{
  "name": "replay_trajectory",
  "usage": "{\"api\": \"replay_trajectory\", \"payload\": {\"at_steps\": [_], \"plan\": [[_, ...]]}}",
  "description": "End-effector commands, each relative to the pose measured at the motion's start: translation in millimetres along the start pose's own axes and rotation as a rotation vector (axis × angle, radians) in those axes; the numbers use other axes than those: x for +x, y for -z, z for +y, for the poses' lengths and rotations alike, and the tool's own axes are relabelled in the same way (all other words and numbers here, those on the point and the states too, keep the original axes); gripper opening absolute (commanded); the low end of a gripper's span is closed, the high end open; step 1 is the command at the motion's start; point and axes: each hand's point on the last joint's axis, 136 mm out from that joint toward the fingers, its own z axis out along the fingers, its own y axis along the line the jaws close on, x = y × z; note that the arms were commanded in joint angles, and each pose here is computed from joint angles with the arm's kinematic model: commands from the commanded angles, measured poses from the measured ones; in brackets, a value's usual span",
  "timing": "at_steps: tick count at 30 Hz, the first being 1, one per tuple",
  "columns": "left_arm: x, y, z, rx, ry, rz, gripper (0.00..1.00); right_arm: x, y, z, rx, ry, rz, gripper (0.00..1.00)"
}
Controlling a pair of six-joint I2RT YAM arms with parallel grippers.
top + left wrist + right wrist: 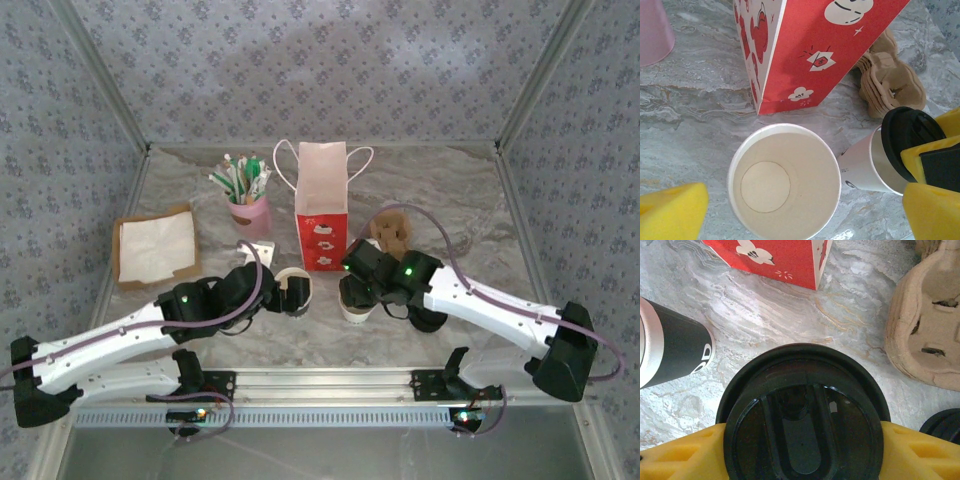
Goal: Pack the takeout coffee
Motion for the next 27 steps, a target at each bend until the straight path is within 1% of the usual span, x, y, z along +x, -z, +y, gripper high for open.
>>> {"api": "replay_trajectory", "payload": {"at_steps": [1,27], "plan": [[-4.2,-0.8,-3.6,0.013,0.003,-0.008,1.0,8.3,-2.3,-1.0,0.012,0.033,0.031,0.68],[-2.9,-2.6,-3.3,0.015,0.009,-0.005,1.0,21.1,-10.8,2.2,0.035,0.075,0.082,0.68]]}}
